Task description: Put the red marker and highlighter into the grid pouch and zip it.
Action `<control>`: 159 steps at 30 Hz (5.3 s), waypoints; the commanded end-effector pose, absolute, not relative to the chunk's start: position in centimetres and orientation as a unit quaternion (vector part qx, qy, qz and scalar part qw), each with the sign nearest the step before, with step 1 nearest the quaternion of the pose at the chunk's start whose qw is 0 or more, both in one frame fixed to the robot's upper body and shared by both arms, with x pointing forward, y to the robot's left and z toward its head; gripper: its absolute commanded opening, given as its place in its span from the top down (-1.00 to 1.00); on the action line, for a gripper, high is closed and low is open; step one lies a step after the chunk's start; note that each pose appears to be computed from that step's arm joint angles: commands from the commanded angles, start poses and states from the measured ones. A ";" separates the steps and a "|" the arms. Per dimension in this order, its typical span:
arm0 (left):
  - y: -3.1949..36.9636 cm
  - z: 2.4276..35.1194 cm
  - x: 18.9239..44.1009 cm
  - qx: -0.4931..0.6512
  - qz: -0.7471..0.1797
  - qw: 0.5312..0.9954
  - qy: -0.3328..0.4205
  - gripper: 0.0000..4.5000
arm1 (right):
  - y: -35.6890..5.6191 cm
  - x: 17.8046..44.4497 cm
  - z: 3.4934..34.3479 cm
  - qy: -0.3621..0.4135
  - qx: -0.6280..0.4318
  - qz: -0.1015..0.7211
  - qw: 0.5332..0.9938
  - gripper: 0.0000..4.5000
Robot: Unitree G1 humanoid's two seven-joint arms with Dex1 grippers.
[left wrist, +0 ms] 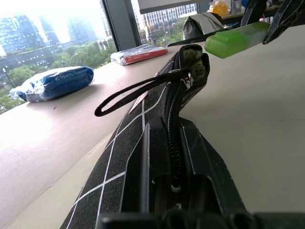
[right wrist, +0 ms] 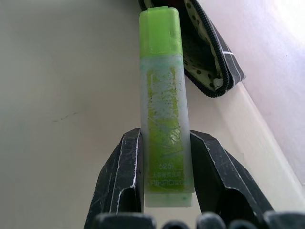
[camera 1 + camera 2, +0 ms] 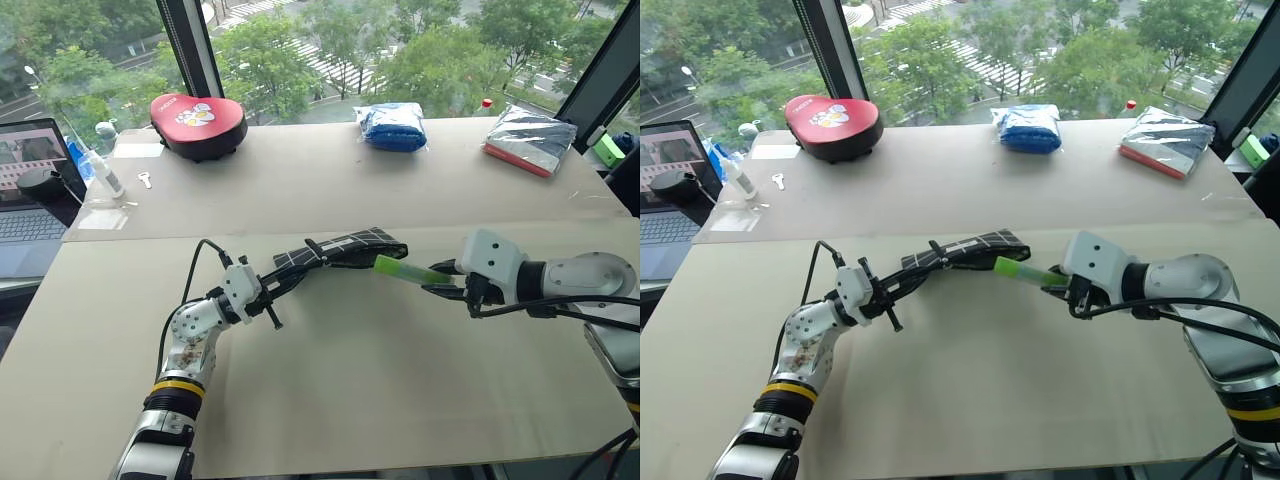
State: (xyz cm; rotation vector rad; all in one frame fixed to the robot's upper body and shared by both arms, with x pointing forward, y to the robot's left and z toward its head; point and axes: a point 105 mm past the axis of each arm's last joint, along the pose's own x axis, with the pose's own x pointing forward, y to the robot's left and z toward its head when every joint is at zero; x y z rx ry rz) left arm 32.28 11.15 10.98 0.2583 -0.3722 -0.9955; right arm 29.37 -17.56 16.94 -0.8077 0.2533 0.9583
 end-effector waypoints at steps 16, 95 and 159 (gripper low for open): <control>11.0 11.8 32.4 0.130 -0.477 0.848 -0.192 1.00 | -14.7 32.1 17.2 0.087 -0.443 0.469 0.759 0.55; 10.6 11.2 32.3 0.126 -0.481 0.847 -0.186 1.00 | -3.2 34.6 15.9 0.194 -0.039 0.423 0.884 -0.05; 9.5 10.8 30.1 0.156 -0.556 0.796 -0.183 1.00 | -21.2 25.2 16.6 0.140 -0.059 0.413 0.898 -0.49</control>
